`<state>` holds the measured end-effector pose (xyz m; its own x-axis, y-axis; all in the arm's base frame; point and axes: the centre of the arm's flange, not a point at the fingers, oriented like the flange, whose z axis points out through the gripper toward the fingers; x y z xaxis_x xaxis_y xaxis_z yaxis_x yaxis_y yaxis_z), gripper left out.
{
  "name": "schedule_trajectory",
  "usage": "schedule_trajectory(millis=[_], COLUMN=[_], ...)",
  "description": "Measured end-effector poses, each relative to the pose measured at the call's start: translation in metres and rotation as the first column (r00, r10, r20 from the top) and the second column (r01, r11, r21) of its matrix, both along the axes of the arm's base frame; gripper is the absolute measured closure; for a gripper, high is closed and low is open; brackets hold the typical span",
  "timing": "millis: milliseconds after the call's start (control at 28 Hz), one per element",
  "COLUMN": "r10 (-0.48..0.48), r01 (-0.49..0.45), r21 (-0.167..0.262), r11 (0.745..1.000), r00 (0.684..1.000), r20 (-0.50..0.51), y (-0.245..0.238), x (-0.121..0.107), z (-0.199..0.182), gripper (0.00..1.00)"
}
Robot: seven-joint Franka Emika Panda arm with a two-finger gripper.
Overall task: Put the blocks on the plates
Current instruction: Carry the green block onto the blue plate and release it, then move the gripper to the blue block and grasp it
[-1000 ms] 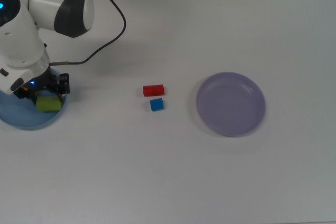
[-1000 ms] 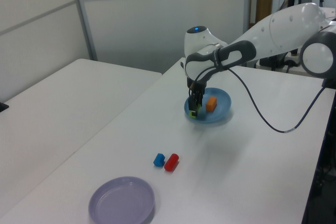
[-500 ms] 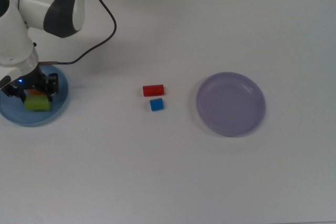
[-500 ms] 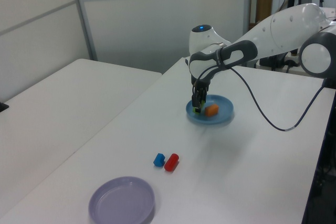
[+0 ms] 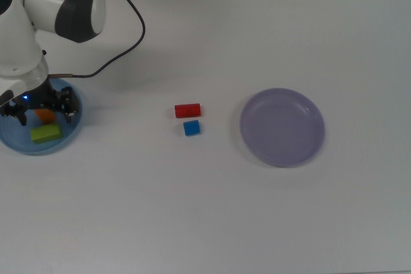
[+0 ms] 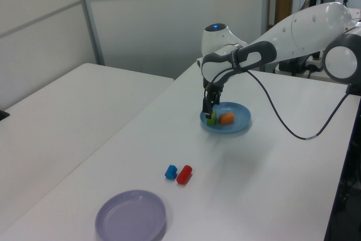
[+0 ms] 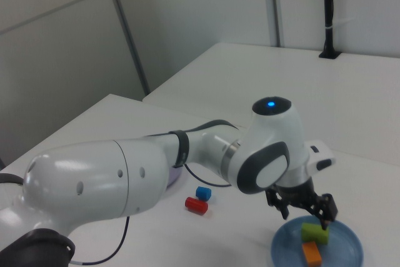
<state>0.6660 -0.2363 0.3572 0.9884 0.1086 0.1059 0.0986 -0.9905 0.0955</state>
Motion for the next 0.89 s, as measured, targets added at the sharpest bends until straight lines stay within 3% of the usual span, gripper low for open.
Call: schedule_trajectory(millis=[107,250,321,536,750,821,857,893], r10=[-0.009,-0.004,-0.004,0.019,0.034,0.038,0.039,0.038], r01=[0.009,0.006,0.008,-0.009,-0.019,-0.022,-0.021,-0.021], r21=[0.035,0.099,0.112,0.124,0.126,0.127,0.127,0.127], r11=[0.999,0.995,0.994,0.992,0.992,0.992,0.992,0.992], r00=[1.0,1.0,0.999,0.996,0.992,0.991,0.99,0.989], r20=[0.006,-0.018,-0.039,-0.083,-0.119,-0.129,-0.136,-0.139], y=[0.023,0.092,0.126,0.23,0.28,0.285,0.285,0.284], x=[0.006,0.017,0.02,0.023,0.017,0.017,0.017,0.017], z=[0.007,0.017,0.019,0.013,-0.006,-0.012,-0.017,-0.019], gripper=[0.0,0.0,0.0,0.0,0.0,0.06,0.15,0.15])
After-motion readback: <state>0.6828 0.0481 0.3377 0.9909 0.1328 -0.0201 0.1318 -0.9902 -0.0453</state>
